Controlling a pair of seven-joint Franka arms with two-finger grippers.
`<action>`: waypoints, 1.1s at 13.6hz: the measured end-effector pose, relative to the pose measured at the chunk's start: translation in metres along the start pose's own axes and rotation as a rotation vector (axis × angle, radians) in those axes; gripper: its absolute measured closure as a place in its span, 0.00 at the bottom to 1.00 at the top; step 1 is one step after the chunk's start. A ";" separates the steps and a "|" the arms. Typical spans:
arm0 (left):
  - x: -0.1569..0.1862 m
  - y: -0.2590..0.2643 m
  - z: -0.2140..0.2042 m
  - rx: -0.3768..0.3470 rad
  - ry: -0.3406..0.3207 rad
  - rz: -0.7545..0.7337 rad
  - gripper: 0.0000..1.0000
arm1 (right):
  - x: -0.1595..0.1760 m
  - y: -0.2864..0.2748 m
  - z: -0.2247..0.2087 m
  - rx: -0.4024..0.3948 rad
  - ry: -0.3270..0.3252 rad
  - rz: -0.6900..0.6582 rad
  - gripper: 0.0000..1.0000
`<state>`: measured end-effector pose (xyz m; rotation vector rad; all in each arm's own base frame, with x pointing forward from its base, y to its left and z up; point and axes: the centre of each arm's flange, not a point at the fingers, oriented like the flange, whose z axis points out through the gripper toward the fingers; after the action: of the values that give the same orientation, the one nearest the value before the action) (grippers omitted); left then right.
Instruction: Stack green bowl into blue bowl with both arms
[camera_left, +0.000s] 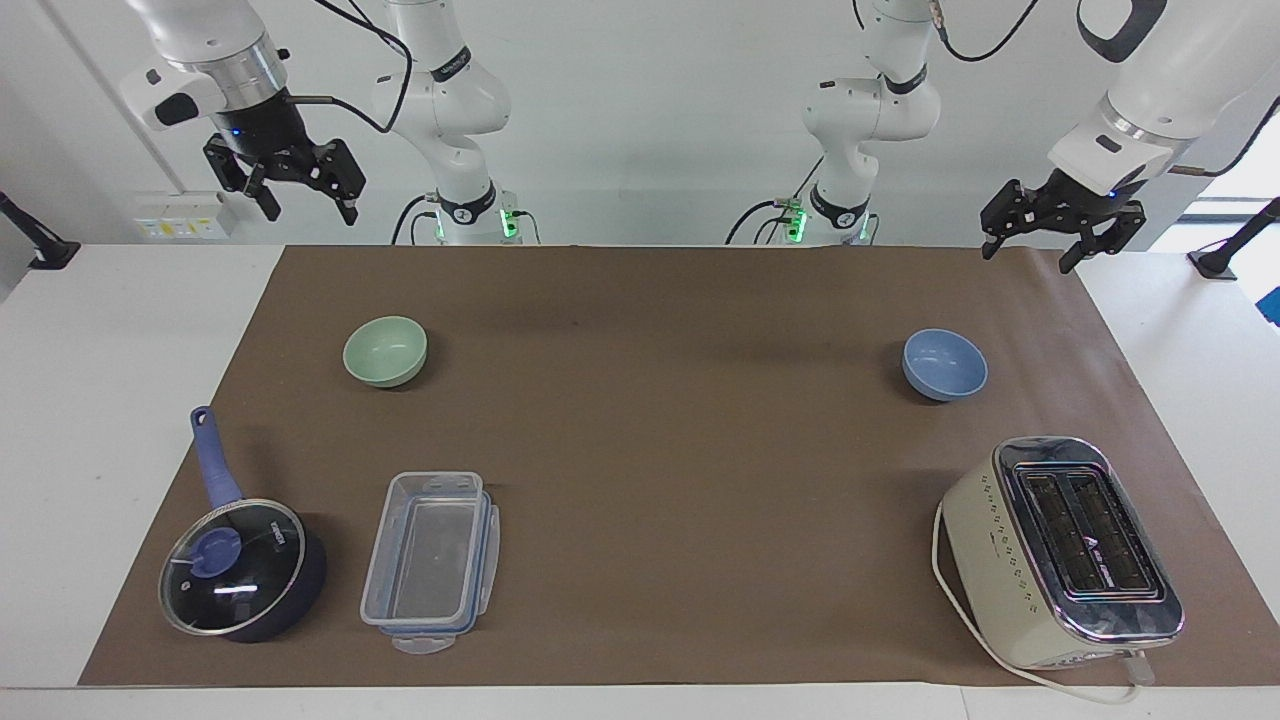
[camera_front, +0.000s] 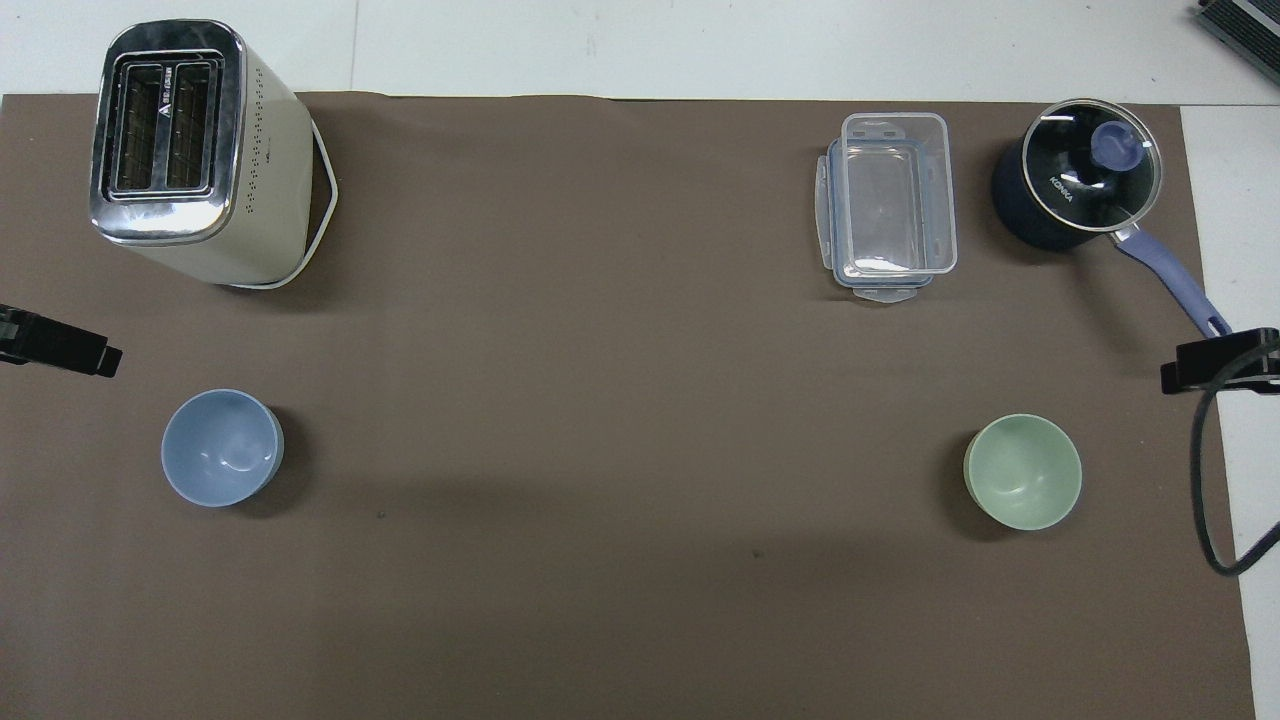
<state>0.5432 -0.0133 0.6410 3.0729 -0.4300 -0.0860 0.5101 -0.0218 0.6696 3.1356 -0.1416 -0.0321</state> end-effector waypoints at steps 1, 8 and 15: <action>0.000 0.000 0.000 0.000 0.000 0.000 0.00 | 0.000 0.000 0.000 0.000 0.000 0.000 0.00; -0.014 -0.027 0.016 -0.007 0.027 -0.035 0.00 | 0.000 0.000 0.000 0.000 -0.001 0.000 0.00; -0.033 -0.076 0.098 -0.039 0.038 -0.045 0.00 | 0.000 0.000 0.000 0.000 -0.003 0.000 0.00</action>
<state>0.5260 0.0656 0.5419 3.0406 -0.3528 -0.0362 0.5098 -0.0218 0.6694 3.1356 -0.1417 -0.0371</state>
